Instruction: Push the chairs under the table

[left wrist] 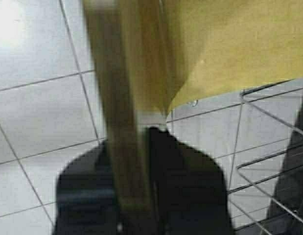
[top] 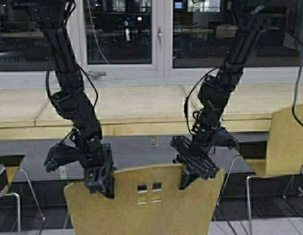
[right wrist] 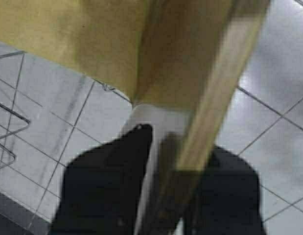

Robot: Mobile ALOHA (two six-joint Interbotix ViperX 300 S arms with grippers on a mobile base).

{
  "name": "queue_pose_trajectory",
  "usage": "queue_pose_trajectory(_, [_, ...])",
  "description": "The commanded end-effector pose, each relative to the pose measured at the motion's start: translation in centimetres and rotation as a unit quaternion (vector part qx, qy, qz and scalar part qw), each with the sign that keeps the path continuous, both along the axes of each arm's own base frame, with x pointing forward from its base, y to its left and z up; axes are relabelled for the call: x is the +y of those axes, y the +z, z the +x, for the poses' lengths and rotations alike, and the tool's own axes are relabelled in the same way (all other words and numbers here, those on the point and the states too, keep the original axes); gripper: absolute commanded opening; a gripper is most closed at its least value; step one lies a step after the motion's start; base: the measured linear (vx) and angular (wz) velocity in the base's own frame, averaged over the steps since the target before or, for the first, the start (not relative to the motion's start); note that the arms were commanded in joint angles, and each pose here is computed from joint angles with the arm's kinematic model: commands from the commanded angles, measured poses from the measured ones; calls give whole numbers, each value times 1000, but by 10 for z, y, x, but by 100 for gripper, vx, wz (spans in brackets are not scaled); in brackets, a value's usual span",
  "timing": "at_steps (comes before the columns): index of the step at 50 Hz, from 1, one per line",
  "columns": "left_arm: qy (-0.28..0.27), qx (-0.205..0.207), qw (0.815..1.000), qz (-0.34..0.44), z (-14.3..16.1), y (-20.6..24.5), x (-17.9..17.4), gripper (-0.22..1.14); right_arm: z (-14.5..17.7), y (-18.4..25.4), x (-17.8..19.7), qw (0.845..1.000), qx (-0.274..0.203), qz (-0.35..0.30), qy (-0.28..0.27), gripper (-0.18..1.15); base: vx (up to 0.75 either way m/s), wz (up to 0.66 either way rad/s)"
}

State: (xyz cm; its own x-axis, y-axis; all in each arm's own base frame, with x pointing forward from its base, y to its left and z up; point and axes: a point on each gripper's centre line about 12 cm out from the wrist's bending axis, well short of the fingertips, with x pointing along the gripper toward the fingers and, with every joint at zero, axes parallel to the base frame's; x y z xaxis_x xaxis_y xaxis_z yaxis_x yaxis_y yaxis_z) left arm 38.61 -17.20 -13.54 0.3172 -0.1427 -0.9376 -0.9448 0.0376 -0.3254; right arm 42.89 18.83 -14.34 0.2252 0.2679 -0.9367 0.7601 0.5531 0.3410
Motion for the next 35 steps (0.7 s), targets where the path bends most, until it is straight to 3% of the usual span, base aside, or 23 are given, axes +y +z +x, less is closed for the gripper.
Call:
queue_pose_trajectory(1, [-12,-31,999,4,17,15,1,4,7,4,6,999,-21,-4,25,4,8,9])
queue_pose_trajectory(35, [3,-36,999,5,23,24,17,4,-17,-3,11,999,10,-10,50,4,16,4])
